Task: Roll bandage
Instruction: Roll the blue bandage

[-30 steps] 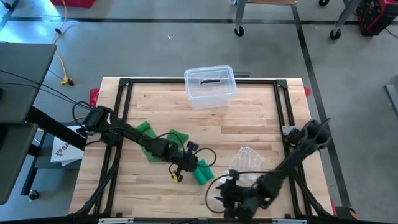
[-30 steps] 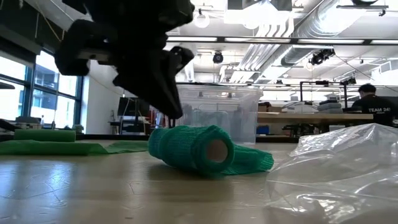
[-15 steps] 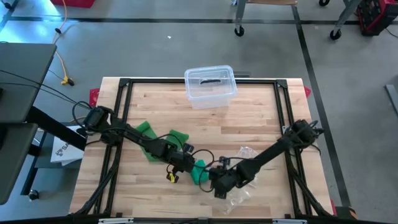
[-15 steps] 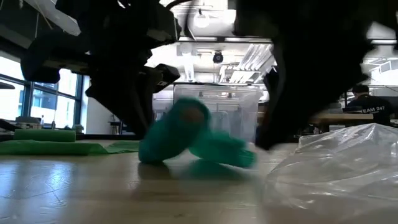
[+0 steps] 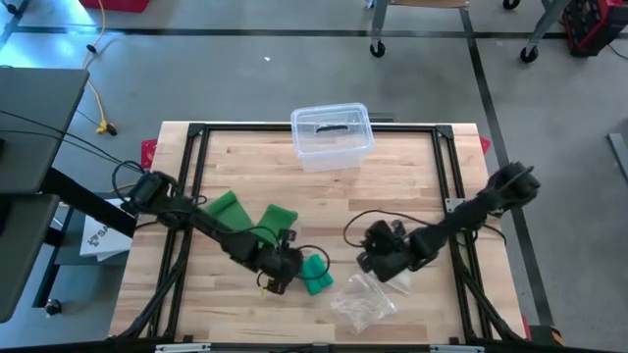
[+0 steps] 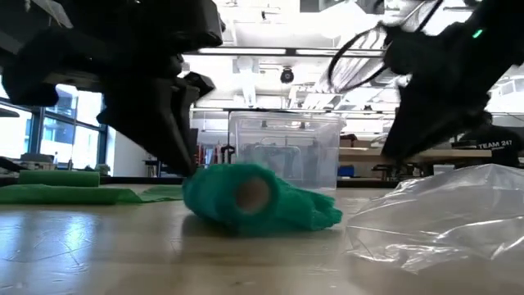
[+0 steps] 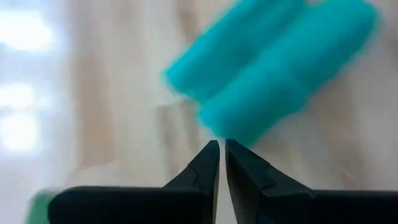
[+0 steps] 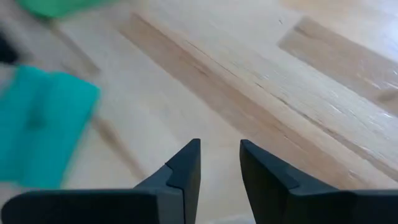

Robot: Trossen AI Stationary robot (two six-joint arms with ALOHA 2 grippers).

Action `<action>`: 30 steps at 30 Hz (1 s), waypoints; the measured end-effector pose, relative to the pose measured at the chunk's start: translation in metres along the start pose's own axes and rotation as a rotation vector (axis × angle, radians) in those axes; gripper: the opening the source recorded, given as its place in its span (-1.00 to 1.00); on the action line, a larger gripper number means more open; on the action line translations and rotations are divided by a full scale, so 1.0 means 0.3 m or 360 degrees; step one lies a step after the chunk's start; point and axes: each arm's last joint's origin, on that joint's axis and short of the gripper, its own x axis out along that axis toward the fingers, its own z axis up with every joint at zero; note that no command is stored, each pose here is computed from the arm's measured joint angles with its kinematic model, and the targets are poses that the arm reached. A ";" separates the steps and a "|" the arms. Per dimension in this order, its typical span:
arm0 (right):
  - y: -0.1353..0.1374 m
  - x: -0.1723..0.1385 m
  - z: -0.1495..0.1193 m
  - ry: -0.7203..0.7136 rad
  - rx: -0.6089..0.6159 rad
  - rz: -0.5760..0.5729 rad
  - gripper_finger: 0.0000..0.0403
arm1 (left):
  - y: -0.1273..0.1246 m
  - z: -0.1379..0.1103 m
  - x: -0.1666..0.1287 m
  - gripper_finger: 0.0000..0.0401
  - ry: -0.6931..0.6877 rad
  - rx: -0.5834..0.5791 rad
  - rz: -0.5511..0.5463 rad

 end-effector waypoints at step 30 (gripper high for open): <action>0.197 0.227 0.026 0.0284 -0.0345 -0.0101 -0.49 | -0.051 -0.003 0.032 -1.00 -0.0010 -0.0207 -0.0150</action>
